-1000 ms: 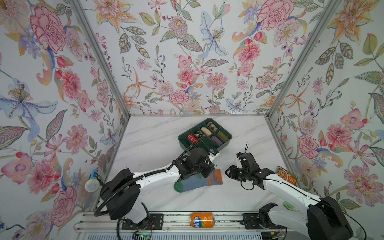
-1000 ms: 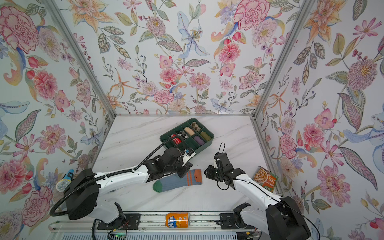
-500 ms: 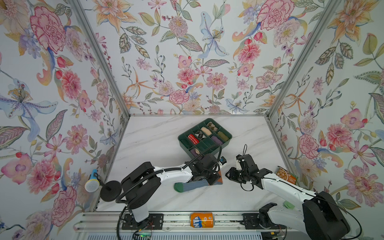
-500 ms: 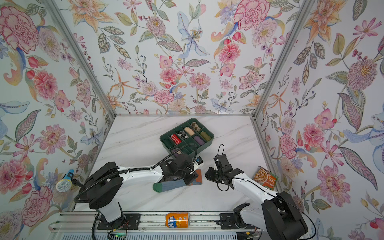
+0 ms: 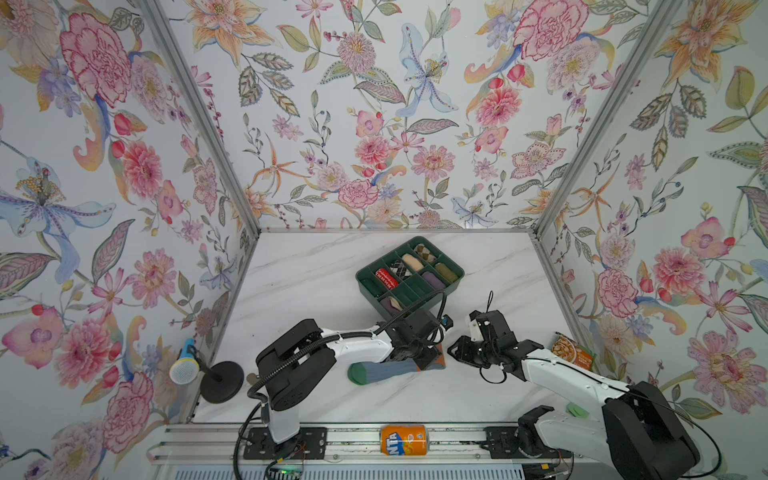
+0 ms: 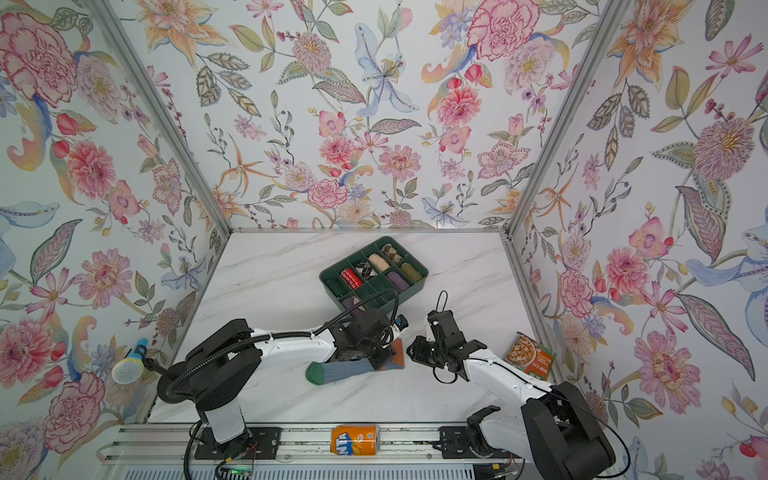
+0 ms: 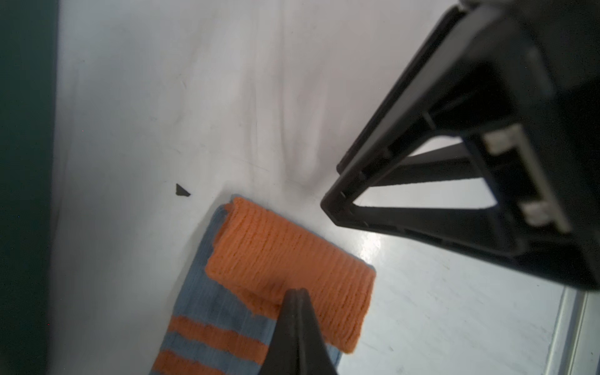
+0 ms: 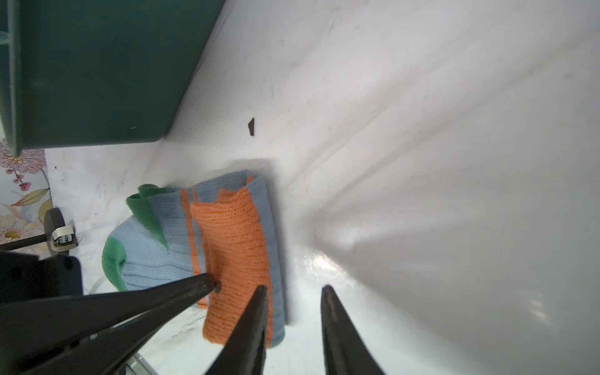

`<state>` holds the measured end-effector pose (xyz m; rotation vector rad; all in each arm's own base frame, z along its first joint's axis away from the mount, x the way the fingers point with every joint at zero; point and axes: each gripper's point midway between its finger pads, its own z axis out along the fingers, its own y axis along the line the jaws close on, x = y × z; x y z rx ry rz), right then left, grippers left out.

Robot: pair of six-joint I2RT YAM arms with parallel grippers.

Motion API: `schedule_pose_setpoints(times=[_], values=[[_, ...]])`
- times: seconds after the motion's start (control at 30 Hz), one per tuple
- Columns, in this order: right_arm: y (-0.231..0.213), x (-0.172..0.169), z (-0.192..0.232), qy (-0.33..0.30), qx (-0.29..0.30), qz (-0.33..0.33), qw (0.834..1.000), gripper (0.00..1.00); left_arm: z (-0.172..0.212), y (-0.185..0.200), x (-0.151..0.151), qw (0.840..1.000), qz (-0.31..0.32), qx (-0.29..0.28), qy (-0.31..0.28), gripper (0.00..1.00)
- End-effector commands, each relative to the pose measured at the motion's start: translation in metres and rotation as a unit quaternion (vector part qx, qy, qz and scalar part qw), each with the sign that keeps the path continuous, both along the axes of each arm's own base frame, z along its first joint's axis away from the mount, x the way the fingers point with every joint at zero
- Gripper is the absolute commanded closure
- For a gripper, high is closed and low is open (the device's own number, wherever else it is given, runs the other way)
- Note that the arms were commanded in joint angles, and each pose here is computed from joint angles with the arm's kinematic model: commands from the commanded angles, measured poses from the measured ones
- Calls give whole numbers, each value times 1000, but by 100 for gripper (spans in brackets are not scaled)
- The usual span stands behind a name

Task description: Roll the socks

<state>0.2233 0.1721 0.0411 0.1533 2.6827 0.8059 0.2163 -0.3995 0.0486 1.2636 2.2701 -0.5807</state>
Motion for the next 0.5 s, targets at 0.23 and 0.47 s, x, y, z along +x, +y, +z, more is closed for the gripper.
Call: schedule_pose_setpoints(times=[0.23, 0.47], values=[[8, -6, -10, 14, 27, 7, 1000, 70, -8, -3, 6, 1000, 8, 21, -5, 100], [13, -7, -12, 16, 43, 10, 999, 70, -18, -1, 4, 999, 7, 34, 6, 100]])
